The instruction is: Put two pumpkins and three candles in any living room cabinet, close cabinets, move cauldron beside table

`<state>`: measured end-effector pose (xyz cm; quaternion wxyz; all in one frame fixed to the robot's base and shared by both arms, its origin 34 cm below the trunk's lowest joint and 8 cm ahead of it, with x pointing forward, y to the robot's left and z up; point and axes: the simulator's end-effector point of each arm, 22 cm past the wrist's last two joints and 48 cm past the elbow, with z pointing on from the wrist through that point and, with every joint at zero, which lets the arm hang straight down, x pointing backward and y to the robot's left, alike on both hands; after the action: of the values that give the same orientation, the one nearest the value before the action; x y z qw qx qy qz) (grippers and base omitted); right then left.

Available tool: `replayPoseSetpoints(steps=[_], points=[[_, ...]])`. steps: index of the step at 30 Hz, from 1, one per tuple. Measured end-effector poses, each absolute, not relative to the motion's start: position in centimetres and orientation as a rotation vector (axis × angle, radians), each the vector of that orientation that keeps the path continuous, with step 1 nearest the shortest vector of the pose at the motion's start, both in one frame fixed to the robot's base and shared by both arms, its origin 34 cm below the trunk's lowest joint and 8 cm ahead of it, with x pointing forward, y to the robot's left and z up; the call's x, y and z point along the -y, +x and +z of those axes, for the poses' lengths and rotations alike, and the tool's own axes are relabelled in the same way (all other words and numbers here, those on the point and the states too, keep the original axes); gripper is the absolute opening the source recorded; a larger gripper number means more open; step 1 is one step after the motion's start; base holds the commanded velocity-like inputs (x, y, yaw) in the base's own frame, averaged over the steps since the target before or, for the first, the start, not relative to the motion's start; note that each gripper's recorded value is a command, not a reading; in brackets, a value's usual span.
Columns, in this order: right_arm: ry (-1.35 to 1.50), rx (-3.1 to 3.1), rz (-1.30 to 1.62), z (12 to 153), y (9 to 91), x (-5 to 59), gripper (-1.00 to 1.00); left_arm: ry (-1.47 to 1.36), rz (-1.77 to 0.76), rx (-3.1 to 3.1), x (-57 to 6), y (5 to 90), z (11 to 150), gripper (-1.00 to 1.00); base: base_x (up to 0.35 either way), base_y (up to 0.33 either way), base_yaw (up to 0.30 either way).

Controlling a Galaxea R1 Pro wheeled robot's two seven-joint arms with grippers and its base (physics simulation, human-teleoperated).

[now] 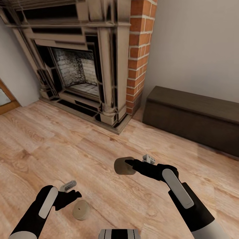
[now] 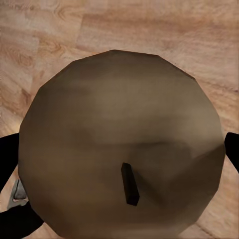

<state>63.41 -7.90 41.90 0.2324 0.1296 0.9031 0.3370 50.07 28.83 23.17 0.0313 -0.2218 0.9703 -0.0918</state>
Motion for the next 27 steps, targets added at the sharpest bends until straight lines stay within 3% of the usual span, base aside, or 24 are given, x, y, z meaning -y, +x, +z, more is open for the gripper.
replayPoseSetpoints(steps=[6, 27], points=[[0.356, -2.481, 0.928, 41.9, 63.4, 7.8, -1.0, -0.687, -0.278, -2.995, -28.9, 49.8, 23.0, 1.0, 0.176, 0.032, 0.0], [0.355, -2.483, 0.925, 41.9, 63.4, 7.8, -1.0, -0.79, -0.211, -3.001, -29.7, 49.1, 19.9, 1.0, 0.004, 0.001, 0.0]])
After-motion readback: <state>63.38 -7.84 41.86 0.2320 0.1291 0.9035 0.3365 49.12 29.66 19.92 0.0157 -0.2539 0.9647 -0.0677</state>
